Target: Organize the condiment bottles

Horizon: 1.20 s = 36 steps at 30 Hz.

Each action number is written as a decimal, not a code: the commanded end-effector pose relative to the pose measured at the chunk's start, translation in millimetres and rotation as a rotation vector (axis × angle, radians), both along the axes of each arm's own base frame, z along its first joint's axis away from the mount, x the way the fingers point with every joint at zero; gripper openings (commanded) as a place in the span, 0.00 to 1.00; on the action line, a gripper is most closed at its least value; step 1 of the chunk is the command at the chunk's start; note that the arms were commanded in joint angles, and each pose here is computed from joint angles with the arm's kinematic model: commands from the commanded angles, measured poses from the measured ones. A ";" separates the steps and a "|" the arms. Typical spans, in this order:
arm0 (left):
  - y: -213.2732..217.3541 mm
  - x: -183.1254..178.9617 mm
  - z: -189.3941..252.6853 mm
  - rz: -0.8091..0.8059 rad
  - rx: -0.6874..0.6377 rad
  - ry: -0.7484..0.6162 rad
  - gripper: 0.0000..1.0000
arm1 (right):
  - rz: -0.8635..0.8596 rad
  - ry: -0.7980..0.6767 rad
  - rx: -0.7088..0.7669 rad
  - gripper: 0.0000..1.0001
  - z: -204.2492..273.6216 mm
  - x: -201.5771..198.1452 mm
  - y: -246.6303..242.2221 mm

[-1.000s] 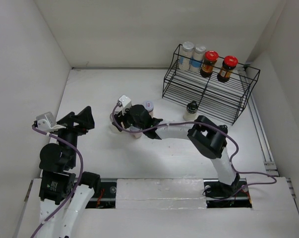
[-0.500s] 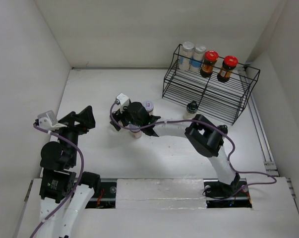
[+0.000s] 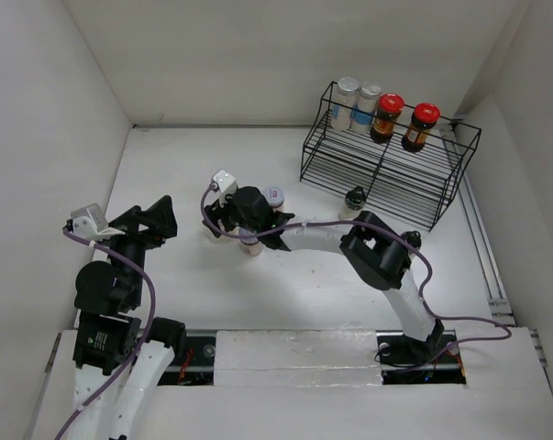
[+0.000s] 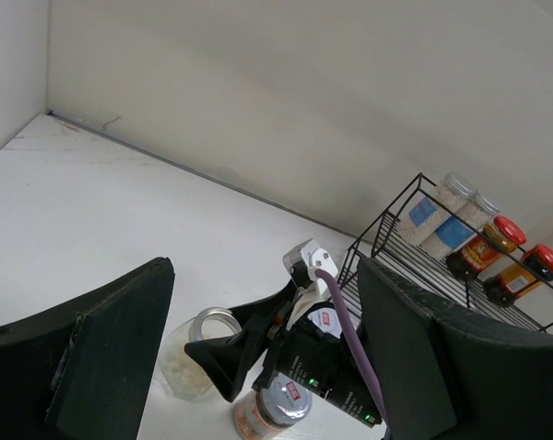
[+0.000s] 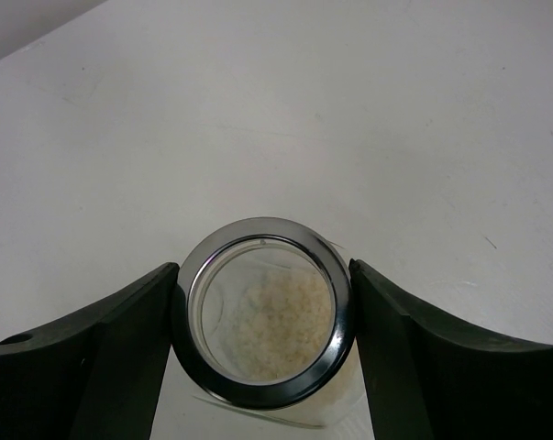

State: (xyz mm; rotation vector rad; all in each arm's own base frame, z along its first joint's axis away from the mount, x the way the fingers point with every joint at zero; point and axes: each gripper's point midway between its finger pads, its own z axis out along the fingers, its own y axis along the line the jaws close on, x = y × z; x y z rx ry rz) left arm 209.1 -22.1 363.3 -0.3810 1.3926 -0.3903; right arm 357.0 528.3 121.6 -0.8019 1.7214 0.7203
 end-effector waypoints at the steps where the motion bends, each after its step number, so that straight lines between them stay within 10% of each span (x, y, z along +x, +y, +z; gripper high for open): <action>1: -1.6 3.9 3.8 -0.005 0.009 -0.018 0.76 | -0.011 -0.060 0.076 0.55 52.6 -0.8 -3.5; 14: -1.6 3.9 3.8 -0.005 0.009 -0.018 0.76 | -0.081 -0.282 0.341 0.55 271.0 33.1 -85.3; 25: -4.0 6.0 4.4 -0.016 0.011 -0.018 0.76 | -0.453 -0.325 0.259 0.55 303.6 144.3 -268.6; 36: -6.9 11.1 0.2 -0.025 0.017 0.002 0.76 | -0.595 -0.282 0.178 0.55 270.8 195.1 -349.8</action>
